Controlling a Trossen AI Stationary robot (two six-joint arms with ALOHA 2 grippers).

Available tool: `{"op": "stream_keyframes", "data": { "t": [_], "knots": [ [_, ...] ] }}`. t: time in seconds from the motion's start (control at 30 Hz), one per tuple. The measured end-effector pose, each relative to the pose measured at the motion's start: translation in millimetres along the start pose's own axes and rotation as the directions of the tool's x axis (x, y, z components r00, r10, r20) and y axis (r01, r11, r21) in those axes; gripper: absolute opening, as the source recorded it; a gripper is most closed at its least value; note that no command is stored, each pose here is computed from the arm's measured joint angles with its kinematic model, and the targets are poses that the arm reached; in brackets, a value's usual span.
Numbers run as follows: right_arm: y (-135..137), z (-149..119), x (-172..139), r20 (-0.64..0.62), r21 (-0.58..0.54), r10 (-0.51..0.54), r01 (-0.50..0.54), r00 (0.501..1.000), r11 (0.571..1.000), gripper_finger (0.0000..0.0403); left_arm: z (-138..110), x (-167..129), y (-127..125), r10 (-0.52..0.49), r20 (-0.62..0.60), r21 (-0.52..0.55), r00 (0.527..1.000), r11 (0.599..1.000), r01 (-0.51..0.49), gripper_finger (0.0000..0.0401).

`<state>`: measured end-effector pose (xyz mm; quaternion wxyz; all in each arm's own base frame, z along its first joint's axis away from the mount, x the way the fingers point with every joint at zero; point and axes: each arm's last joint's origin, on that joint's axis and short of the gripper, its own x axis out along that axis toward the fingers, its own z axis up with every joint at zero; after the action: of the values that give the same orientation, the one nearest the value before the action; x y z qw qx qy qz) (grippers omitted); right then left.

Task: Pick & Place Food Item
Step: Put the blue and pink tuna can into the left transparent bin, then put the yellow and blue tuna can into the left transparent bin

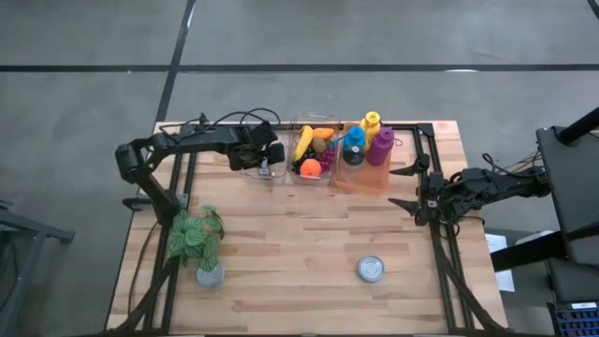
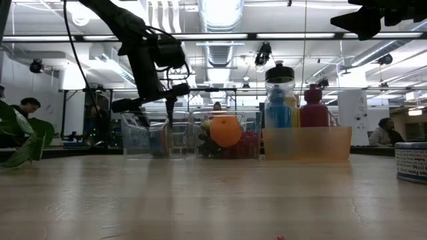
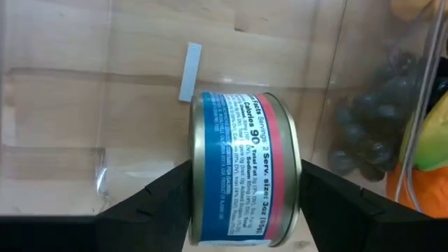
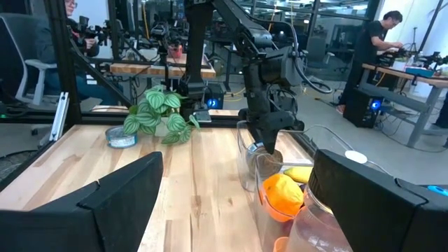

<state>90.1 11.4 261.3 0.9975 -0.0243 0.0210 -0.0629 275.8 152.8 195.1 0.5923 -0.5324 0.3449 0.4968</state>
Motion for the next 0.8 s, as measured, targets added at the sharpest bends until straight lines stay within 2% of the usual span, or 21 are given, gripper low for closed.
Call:
{"op": "stream_keyframes", "data": {
  "t": [0.2, 0.33, 0.8],
  "knots": [
    [0.0, -0.1, 0.1, 0.000, 0.002, 0.000, 0.000, 1.000, 1.000, 0.0371, 1.1, -2.6, -1.5, -0.018, 0.005, 0.077, 1.000, 0.997, 0.018, 0.0245],
    [0.0, 0.0, 0.0, 0.000, 0.001, 0.000, 0.000, 1.000, 1.000, 0.0371, 1.9, -6.4, -2.6, -0.030, 0.010, 0.082, 1.000, 0.996, 0.029, 0.0250],
    [0.0, 0.0, 0.0, 0.000, 0.001, 0.000, 0.000, 1.000, 1.000, 0.0371, 3.7, -13.2, -1.2, -0.038, 0.035, 0.075, 0.999, 0.997, 0.035, 0.0358]
  ]
}}
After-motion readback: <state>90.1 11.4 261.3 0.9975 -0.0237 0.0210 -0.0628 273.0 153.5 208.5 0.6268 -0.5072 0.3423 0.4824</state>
